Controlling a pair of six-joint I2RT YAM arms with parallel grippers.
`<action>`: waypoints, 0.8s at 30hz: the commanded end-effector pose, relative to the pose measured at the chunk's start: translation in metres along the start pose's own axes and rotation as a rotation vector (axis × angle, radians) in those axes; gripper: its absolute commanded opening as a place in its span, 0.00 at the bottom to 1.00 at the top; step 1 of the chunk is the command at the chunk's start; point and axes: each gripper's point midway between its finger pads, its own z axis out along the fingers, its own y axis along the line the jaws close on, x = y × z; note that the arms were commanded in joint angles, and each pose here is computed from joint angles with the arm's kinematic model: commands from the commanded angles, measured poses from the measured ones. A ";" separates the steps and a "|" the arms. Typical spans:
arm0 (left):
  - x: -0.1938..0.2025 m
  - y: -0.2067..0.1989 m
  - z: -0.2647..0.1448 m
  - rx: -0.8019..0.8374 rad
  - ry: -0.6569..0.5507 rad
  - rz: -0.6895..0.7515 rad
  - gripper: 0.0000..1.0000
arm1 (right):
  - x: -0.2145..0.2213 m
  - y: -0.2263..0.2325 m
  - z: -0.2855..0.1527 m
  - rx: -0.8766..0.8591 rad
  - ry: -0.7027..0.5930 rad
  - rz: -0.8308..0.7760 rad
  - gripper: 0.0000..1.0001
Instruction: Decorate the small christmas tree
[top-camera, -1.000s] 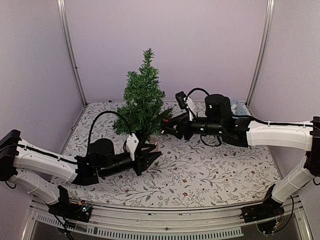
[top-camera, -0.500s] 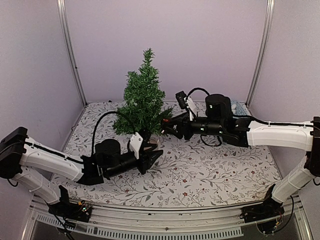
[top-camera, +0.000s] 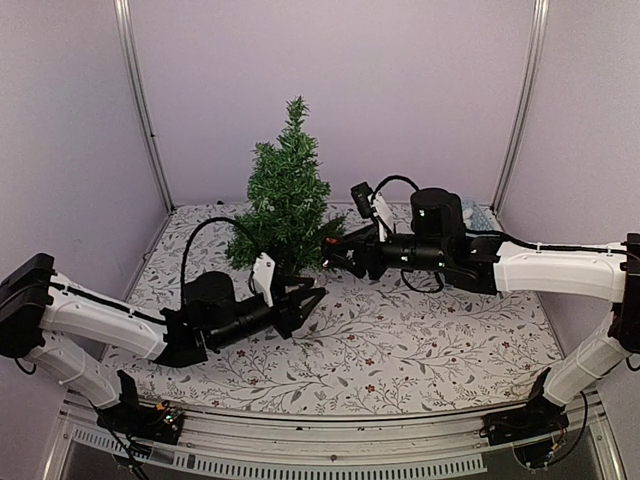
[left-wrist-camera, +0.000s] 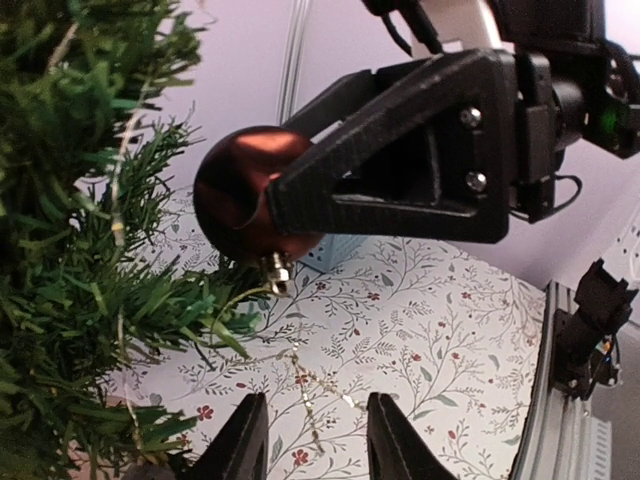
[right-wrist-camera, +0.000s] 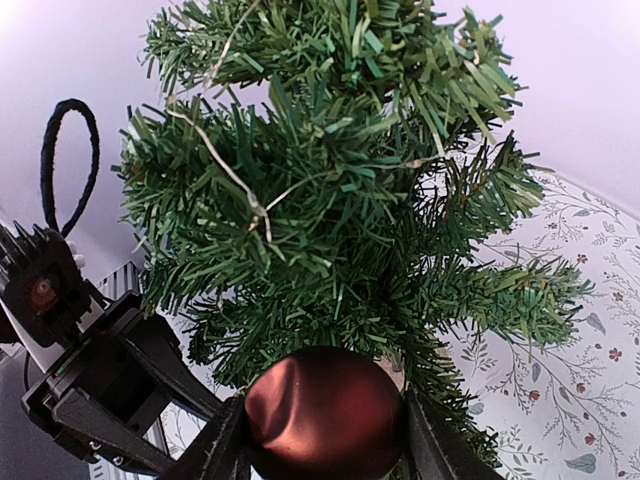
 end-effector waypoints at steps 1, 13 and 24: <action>-0.011 0.004 0.004 0.003 -0.036 -0.052 0.28 | -0.004 0.005 0.000 -0.016 -0.018 -0.019 0.34; 0.002 0.008 0.016 -0.023 0.015 -0.029 0.00 | 0.003 -0.002 0.003 0.019 0.009 -0.012 0.34; 0.005 0.025 0.016 -0.118 0.038 -0.026 0.00 | 0.002 -0.008 0.014 0.038 0.018 -0.017 0.34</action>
